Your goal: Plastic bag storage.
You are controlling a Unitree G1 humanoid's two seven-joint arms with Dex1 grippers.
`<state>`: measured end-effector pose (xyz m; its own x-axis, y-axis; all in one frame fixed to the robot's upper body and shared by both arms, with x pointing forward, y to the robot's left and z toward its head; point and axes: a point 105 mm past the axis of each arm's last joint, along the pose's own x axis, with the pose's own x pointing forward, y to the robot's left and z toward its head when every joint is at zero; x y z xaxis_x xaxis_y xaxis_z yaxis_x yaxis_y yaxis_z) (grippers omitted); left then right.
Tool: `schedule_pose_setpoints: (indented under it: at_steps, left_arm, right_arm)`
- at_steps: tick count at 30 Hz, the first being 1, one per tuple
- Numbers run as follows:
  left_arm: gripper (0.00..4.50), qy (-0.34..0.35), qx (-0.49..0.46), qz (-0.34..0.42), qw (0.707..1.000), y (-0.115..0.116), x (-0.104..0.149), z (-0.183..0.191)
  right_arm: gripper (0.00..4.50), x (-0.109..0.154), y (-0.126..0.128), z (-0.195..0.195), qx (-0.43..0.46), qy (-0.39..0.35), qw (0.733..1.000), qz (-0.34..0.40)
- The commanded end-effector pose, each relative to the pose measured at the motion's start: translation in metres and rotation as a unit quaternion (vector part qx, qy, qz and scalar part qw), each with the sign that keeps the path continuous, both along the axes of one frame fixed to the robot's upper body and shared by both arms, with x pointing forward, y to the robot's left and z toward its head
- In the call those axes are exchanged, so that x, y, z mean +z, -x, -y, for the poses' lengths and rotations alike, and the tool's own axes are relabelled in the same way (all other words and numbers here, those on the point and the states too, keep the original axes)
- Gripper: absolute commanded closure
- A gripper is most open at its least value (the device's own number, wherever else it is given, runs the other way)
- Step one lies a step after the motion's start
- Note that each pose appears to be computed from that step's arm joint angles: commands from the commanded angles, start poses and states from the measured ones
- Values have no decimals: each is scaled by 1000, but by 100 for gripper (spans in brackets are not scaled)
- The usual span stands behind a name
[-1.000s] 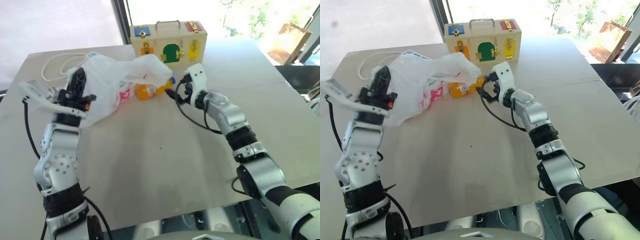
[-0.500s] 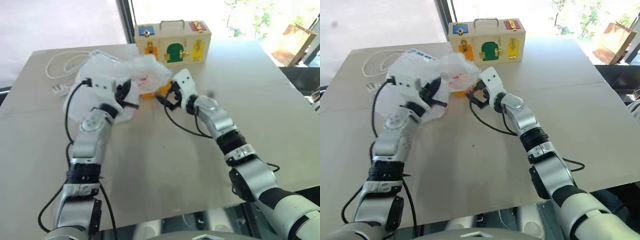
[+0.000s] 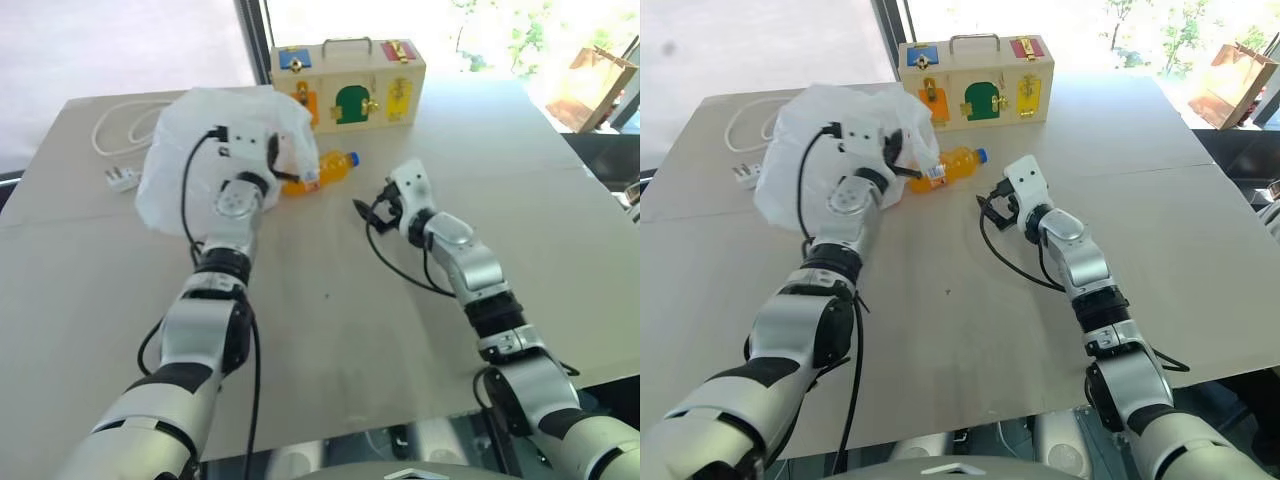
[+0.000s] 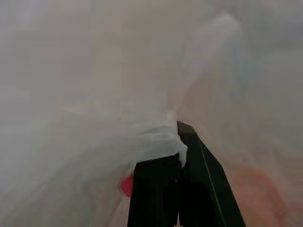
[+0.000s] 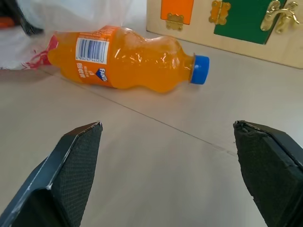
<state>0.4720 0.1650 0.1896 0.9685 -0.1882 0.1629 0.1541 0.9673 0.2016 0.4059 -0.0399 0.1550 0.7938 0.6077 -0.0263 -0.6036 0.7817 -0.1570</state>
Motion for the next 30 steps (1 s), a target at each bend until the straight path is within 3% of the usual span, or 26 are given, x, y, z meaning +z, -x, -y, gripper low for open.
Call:
schedule_pose_setpoints:
  at_steps: [1,5,12,16,19,23,26,28,30]
  left_arm:
    - [450,-50,-39,-13,998,-4,3,25]
    - [450,-110,-115,-55,986,0,-15,50]
    - [450,-144,-220,-129,956,15,-49,66]
    - [450,-116,-279,-142,943,23,-41,72]
    - [450,-83,-318,-121,937,28,-20,76]
    - [450,9,-263,27,964,21,57,59]
    - [450,85,-234,124,961,25,105,35]
    - [450,117,-249,161,948,31,126,27]
    - [450,124,-199,153,960,22,131,12]
  right_arm:
    - [4,25,0,12,-27,-23,999,35]
    - [4,26,1,23,-48,-19,998,35]
    - [4,22,3,37,-69,-13,997,32]
    - [4,20,3,44,-80,-9,996,31]
    - [4,19,3,47,-83,-7,996,30]
    - [4,17,3,47,-86,-4,996,30]
    - [4,15,3,45,-86,-3,996,30]
    - [4,13,4,43,-85,-3,996,29]
    - [4,10,6,42,-84,-2,996,28]
